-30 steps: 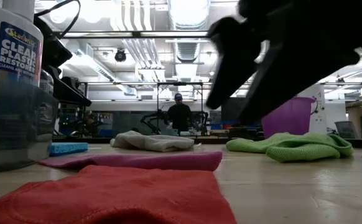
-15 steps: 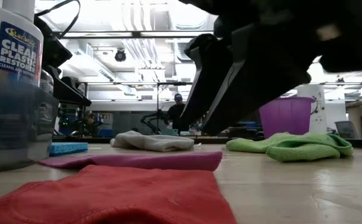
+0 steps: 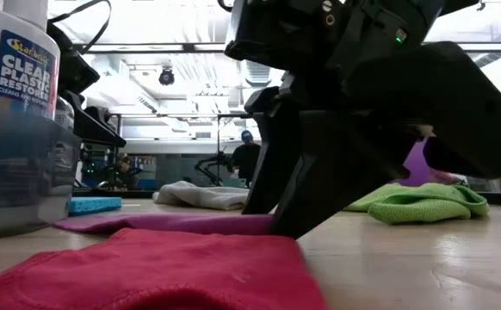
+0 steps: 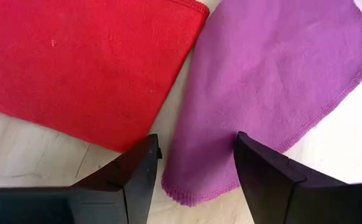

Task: Pick & Place Kitchen Items
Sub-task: Put the pink microfiber towel into the purple bucket

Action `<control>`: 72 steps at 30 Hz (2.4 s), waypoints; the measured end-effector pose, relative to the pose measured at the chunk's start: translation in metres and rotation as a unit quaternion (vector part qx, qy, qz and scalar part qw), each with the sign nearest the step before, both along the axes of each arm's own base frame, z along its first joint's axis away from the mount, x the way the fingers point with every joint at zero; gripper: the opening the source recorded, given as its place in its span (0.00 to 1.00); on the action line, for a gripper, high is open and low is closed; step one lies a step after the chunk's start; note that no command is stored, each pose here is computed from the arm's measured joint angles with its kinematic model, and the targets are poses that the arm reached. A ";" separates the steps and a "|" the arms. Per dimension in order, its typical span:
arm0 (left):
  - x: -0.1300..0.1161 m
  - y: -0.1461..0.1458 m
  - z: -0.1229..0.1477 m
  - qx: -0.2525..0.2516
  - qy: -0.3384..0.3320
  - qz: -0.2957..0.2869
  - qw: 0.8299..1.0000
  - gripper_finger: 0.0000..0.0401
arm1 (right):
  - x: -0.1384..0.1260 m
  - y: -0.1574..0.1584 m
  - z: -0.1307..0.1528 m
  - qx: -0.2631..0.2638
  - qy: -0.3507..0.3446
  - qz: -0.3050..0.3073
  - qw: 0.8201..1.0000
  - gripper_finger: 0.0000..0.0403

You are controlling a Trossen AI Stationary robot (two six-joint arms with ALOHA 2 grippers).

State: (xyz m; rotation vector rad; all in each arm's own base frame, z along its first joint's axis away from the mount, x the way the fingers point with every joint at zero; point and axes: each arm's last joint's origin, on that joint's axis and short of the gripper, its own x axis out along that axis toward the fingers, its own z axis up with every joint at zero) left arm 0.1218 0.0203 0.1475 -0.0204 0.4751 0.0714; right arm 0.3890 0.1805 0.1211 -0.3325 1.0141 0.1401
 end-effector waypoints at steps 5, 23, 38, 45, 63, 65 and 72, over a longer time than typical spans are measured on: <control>0.000 0.000 0.000 0.000 0.001 0.000 1.000 0.53 | 0.000 -0.001 0.004 -0.008 -0.007 -0.005 1.000 0.40; 0.000 0.000 0.000 0.000 0.001 0.000 1.000 0.53 | 0.011 -0.002 0.013 -0.030 -0.087 -0.041 0.995 0.05; 0.000 0.000 -0.001 -0.001 0.005 0.001 1.000 0.53 | -0.039 -0.007 0.108 0.004 -0.182 -0.036 0.983 0.04; -0.001 0.000 -0.002 -0.002 0.013 0.001 1.000 0.53 | -0.100 -0.034 0.164 0.044 -0.308 -0.027 0.950 0.04; -0.001 0.000 -0.002 -0.002 0.013 0.000 1.000 0.53 | -0.208 -0.158 0.125 0.035 -0.609 -0.148 0.779 0.04; -0.001 0.000 -0.002 -0.002 0.013 0.000 1.000 0.53 | -0.214 -0.174 0.128 -0.002 -0.607 -0.198 0.770 0.04; -0.001 0.000 -0.002 -0.003 0.014 0.000 1.000 0.53 | -0.238 -0.231 0.127 -0.090 -0.541 -0.373 0.748 0.04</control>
